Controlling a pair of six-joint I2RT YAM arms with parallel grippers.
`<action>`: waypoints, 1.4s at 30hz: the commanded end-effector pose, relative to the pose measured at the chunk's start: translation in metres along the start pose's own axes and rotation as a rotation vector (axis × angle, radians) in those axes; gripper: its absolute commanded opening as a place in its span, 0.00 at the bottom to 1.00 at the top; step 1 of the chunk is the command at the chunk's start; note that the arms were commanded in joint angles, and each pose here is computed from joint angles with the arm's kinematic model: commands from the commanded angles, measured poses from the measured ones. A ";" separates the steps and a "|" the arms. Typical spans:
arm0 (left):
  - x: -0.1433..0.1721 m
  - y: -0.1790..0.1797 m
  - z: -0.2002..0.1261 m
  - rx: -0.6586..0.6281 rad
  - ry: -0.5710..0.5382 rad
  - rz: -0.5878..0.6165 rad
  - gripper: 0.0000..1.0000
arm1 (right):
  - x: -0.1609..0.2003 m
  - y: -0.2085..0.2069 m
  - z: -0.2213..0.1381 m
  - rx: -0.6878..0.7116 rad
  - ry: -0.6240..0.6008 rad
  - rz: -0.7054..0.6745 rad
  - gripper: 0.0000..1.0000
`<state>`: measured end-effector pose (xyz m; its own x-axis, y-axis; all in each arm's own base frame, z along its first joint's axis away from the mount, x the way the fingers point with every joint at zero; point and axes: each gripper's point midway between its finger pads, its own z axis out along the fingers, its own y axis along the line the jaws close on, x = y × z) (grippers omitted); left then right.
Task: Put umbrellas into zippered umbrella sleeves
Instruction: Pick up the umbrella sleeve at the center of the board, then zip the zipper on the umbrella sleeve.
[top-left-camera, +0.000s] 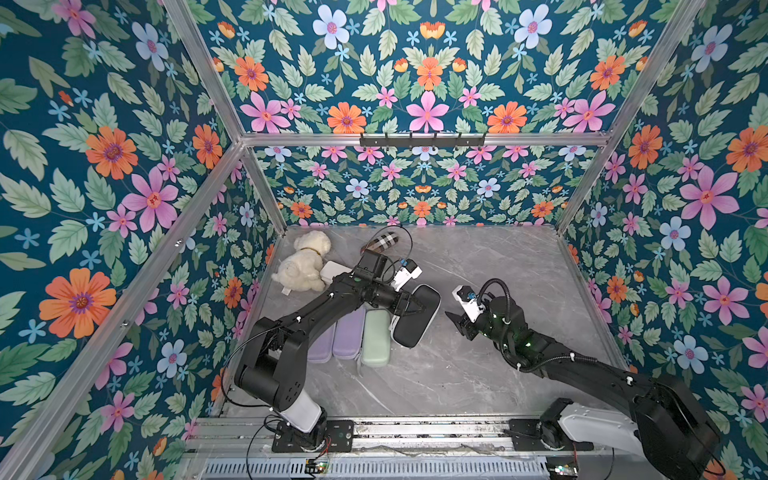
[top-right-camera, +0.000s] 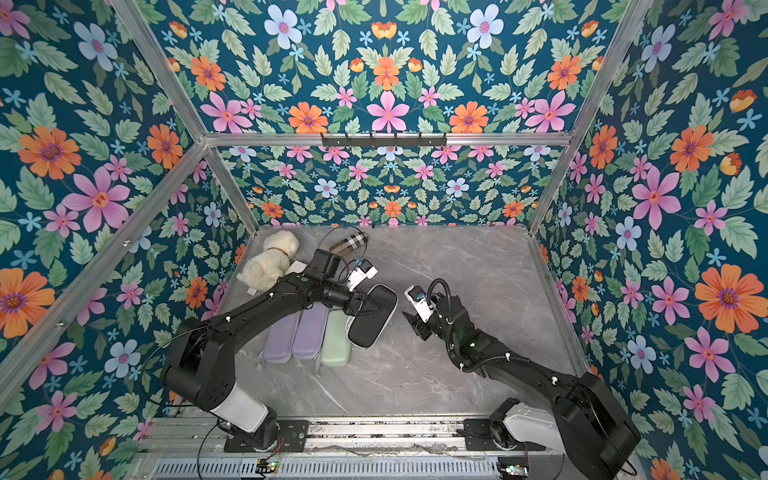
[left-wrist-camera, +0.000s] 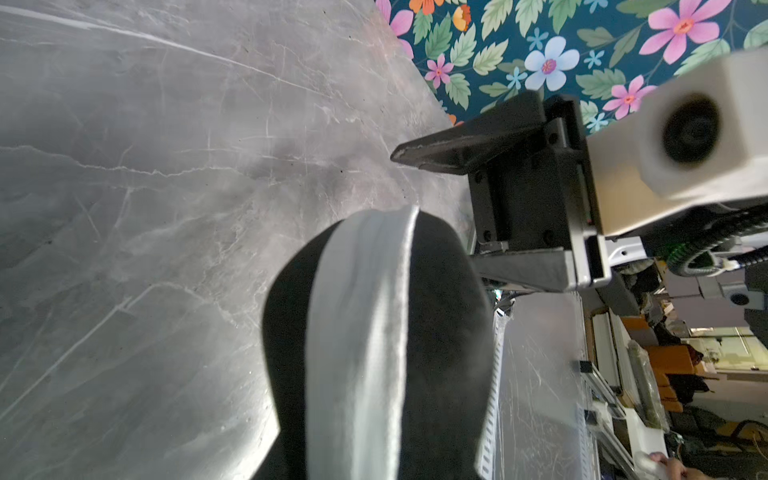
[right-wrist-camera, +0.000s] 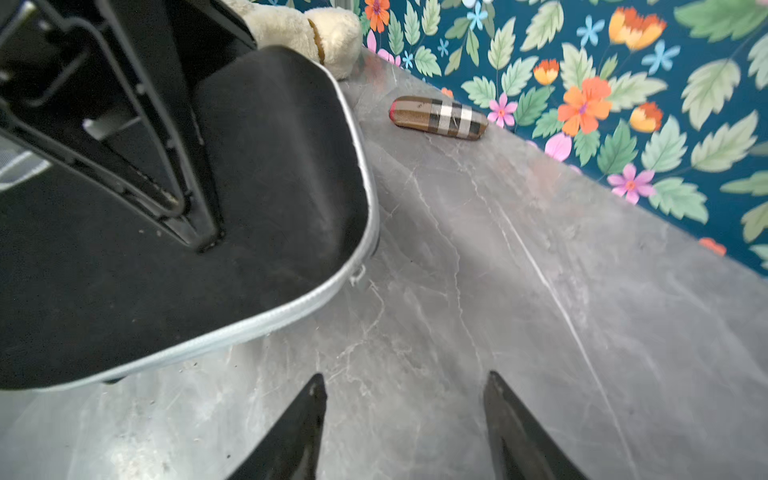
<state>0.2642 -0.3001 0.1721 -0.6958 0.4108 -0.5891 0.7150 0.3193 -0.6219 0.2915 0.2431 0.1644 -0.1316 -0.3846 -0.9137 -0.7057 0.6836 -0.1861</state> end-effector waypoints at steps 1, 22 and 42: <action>0.009 -0.009 -0.001 0.018 0.044 0.014 0.15 | -0.024 -0.011 0.004 0.090 -0.078 -0.151 0.59; 0.005 -0.012 0.000 0.025 0.045 -0.005 0.14 | -0.036 0.004 0.022 0.054 -0.130 -0.220 0.38; -0.004 -0.007 -0.010 -0.010 0.021 -0.004 0.09 | 0.004 0.015 0.025 0.021 0.009 -0.371 0.00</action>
<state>0.2593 -0.2973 0.1738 -0.7052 0.4422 -0.5542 0.7040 0.3439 -0.6214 0.3001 0.2721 0.1574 0.0862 -0.5400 -0.8373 -0.7053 0.5605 -0.4341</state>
